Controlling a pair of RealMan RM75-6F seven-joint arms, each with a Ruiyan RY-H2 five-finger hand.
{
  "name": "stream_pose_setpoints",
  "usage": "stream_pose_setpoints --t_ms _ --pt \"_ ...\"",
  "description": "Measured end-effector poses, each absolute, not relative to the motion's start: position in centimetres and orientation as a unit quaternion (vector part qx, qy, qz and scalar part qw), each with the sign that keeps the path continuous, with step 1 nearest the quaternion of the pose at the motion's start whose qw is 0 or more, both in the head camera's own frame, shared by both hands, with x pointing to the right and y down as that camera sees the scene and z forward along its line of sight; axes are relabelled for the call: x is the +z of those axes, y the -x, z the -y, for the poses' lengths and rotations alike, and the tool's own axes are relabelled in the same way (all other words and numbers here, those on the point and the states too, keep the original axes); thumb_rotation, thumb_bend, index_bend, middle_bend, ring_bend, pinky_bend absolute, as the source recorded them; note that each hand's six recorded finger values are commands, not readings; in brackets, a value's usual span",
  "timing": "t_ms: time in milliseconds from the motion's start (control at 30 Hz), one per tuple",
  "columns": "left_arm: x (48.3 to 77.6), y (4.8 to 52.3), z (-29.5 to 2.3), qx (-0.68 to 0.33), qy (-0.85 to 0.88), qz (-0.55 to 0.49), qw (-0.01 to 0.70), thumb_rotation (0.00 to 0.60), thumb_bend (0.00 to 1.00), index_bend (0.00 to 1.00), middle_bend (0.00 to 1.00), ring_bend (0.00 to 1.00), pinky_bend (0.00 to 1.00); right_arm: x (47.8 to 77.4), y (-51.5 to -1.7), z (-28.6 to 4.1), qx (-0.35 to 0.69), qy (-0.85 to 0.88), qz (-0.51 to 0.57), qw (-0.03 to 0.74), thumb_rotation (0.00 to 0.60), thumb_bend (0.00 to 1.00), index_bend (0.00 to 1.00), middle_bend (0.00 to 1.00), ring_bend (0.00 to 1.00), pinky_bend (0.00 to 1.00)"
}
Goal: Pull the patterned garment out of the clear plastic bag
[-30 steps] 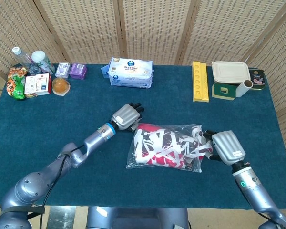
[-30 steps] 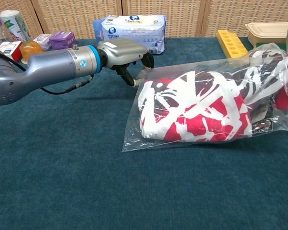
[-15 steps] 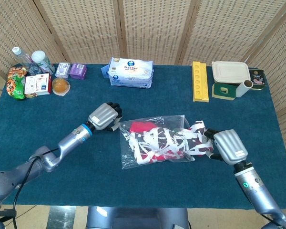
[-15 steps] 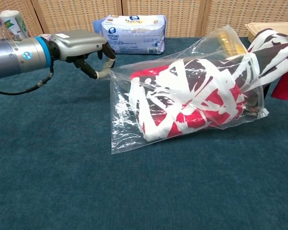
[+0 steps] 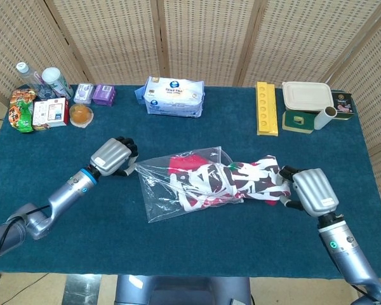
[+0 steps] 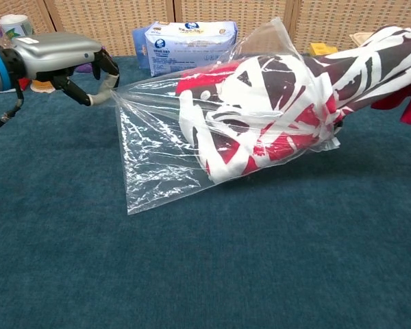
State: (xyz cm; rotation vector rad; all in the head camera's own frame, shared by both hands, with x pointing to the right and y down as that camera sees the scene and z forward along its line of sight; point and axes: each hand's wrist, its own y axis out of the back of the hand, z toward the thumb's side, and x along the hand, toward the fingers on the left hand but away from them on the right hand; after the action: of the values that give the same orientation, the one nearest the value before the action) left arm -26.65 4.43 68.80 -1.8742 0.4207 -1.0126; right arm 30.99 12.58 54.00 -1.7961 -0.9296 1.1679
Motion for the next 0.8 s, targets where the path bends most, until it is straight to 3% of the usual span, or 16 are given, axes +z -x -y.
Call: stream_pose_setpoints --t_ms 500,800 --pt "64.8 35.8 -5.2 -0.464 0.730 -0.226 0.447 0.600 0.47 0.64 0.46 0.30 0.35 52.4 -33.8 -11.5 0.475 0.676 0.406 0.391 0.600 0.47 0.68 0.52 0.70 0.71" --pt "63.9 40.2 -5.6 -0.504 0.702 -0.248 0.438 0.600 0.44 0.64 0.46 0.30 0.35 52.4 -35.3 -12.0 0.493 0.663 0.410 0.386 0.600 0.48 0.68 0.52 0.69 0.71"
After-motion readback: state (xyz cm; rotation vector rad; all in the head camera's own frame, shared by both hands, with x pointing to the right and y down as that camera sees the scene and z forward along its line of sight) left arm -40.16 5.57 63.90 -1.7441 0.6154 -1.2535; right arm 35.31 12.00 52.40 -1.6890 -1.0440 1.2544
